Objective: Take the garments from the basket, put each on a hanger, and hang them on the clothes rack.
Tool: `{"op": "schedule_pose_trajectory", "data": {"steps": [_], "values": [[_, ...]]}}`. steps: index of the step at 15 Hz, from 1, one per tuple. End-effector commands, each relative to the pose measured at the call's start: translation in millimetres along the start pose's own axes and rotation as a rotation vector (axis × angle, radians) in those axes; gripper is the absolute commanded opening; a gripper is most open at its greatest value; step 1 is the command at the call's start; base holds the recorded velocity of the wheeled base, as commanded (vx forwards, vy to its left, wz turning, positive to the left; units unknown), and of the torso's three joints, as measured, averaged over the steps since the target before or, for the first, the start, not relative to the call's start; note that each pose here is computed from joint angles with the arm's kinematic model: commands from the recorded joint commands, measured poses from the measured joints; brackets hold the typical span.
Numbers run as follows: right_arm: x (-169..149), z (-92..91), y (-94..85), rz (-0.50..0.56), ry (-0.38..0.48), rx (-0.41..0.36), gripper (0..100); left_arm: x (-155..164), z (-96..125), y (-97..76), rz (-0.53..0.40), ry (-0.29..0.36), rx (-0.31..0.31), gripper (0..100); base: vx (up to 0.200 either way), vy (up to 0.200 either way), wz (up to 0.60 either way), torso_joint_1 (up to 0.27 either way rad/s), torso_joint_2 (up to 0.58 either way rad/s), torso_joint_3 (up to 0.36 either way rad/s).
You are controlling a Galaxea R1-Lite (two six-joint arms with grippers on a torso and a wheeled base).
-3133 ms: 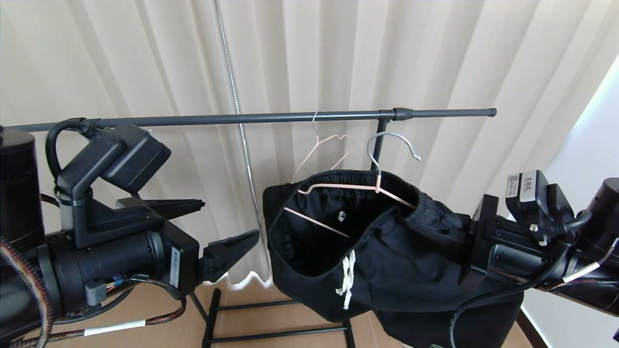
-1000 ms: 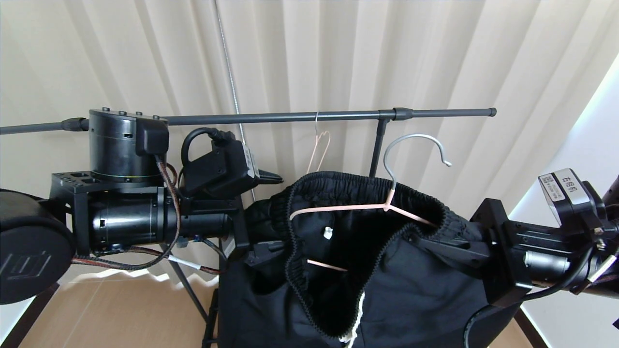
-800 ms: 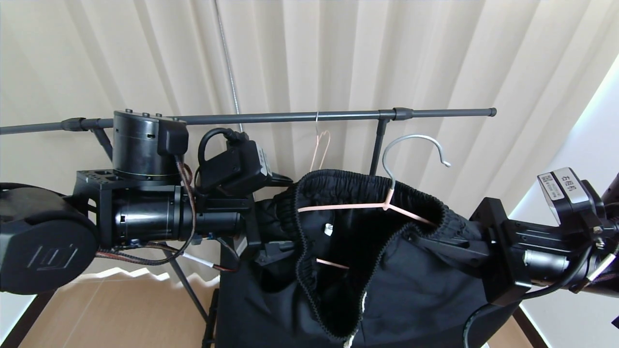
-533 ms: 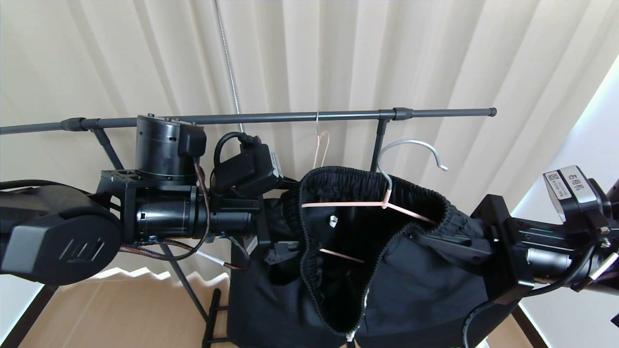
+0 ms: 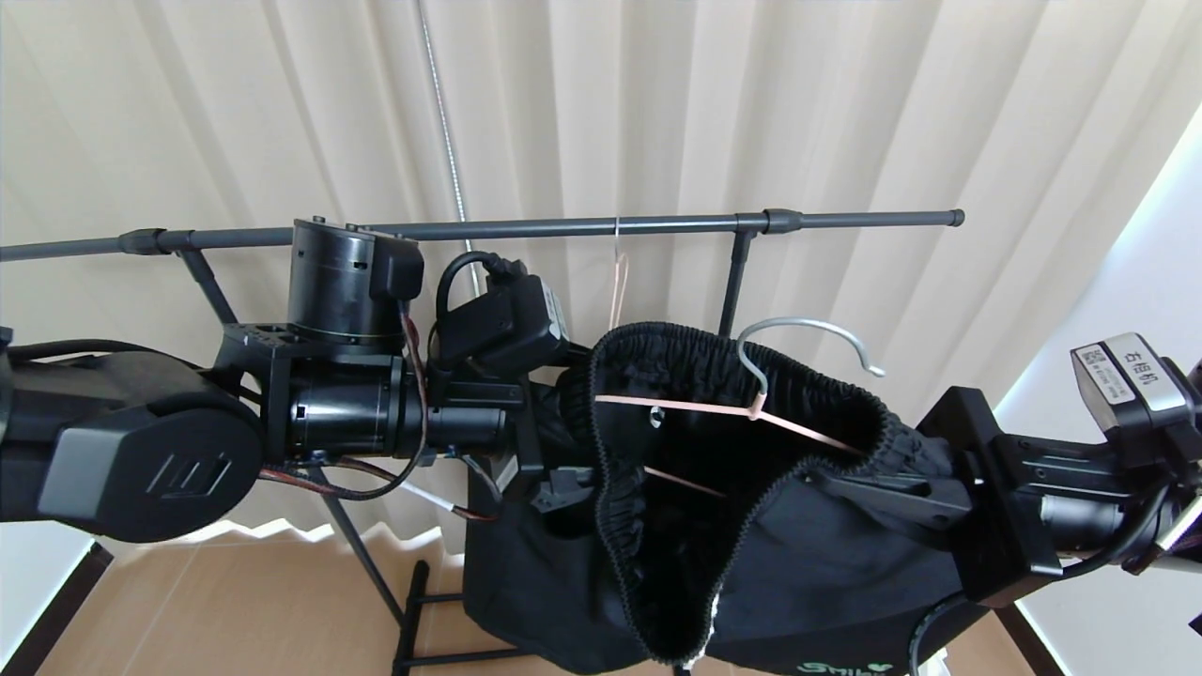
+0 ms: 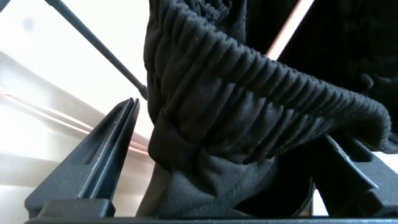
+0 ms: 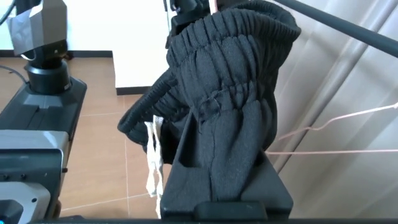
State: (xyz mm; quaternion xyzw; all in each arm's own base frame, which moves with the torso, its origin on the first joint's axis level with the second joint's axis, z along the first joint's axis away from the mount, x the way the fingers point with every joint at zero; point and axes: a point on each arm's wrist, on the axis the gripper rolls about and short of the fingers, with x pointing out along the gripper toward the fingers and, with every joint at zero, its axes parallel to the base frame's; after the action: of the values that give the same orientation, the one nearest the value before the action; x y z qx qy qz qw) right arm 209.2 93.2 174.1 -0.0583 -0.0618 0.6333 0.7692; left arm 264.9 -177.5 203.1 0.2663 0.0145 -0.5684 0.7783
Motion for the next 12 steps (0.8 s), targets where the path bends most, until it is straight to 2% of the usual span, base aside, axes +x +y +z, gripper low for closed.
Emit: {"op": "schedule_pose_trajectory", "data": {"steps": [1, 3, 6, 12], "values": [[-4.4, -1.7, -11.6, -0.005, 0.0, -0.011, 0, -2.3, 4.7, -0.6, 0.004, -0.011, 0.008, 100, 0.0, 0.0, 0.0, 0.0, 0.0, 0.0], [-2.8, -0.9, -15.3, 0.001, -0.007, -0.022, 0, -8.1, 8.8, -1.4, 0.016, -0.018, 0.018, 100, 0.0, 0.0, 0.0, 0.0, 0.0, 0.0], [-4.8, -7.4, -11.6, 0.033, 0.003, -0.013, 0, -22.0, 7.9, -2.7, 0.046, -0.01, 0.013, 100, 0.0, 0.0, 0.0, 0.0, 0.0, 0.0], [-4.1, -7.9, -12.6, 0.041, -0.008, -0.043, 0, -27.3, 8.0, -0.1, 0.067, -0.006, 0.014, 100, 0.0, 0.0, 0.0, 0.0, 0.0, 0.0]]}}
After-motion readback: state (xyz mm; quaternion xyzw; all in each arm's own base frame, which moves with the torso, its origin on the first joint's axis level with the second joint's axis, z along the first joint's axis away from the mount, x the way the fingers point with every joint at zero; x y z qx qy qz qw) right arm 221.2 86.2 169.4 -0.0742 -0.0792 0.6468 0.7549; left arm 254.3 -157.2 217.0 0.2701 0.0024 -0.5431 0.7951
